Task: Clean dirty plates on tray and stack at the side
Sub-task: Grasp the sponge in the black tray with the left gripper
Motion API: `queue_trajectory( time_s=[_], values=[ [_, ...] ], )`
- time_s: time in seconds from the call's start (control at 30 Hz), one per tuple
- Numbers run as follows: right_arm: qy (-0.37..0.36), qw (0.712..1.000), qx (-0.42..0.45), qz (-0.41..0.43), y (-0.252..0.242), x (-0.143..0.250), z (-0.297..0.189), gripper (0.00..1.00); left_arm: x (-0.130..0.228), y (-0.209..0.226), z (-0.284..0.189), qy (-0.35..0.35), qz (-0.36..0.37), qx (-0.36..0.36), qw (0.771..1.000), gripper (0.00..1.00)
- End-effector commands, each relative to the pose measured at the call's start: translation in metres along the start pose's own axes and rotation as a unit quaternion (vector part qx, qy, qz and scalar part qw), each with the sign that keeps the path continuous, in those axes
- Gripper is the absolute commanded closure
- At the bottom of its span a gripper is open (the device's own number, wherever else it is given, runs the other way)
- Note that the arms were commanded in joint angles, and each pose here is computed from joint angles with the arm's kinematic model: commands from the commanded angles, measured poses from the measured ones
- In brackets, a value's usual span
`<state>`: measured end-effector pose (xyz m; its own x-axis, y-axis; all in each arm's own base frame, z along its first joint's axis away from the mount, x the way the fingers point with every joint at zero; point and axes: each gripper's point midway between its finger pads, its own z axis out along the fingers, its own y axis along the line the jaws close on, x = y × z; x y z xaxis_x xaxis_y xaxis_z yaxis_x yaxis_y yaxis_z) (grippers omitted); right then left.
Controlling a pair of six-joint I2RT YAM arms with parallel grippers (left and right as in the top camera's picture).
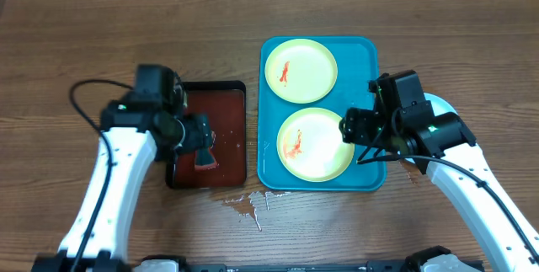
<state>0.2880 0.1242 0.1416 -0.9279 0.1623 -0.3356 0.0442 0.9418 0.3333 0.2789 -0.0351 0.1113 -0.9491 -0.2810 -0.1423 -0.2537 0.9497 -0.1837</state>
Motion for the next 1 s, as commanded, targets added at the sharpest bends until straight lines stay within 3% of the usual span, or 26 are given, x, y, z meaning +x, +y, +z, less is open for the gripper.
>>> queue_trajectory(
  time_s=[0.0, 0.23, 0.43, 0.57, 0.63, 0.7, 0.77, 0.83, 0.97],
  values=[
    [-0.001, 1.000, -0.015, -0.006, 0.008, -0.002, -0.003, 0.34, 0.012, 0.012, 0.041, 0.041, -0.016, -0.022, 0.999, 0.25],
    [0.001, 1.000, -0.015, -0.006, 0.007, -0.001, -0.003, 0.36, 0.016, 0.013, 0.087, 0.086, -0.014, -0.049, 0.995, 0.33],
    [0.003, 1.000, -0.013, -0.006, 0.007, 0.000, -0.003, 0.32, 0.012, 0.007, 0.065, 0.082, -0.014, -0.046, 0.995, 0.43],
    [0.007, 1.000, -0.011, -0.005, 0.005, 0.002, -0.003, 0.32, 0.000, -0.002, 0.032, 0.046, -0.010, -0.031, 0.998, 0.40],
    [0.009, 1.000, -0.010, -0.004, 0.005, 0.003, -0.003, 0.32, -0.002, -0.009, 0.018, 0.030, -0.002, -0.014, 0.999, 0.26],
    [0.010, 1.000, -0.009, -0.004, 0.004, 0.004, -0.003, 0.32, -0.001, -0.019, 0.009, 0.022, 0.005, 0.017, 1.000, 0.00],
    [0.010, 1.000, -0.009, -0.004, 0.004, 0.004, -0.003, 0.32, -0.001, -0.027, 0.004, 0.018, 0.013, 0.042, 0.999, 0.00],
    [0.010, 1.000, -0.009, -0.004, 0.004, 0.003, -0.003, 0.32, -0.002, -0.026, 0.005, 0.014, 0.021, 0.035, 0.999, 0.13],
    [0.010, 1.000, -0.009, -0.004, 0.004, 0.004, -0.003, 0.32, -0.003, -0.006, 0.023, 0.009, 0.013, -0.050, 0.999, 0.16]
  ],
)
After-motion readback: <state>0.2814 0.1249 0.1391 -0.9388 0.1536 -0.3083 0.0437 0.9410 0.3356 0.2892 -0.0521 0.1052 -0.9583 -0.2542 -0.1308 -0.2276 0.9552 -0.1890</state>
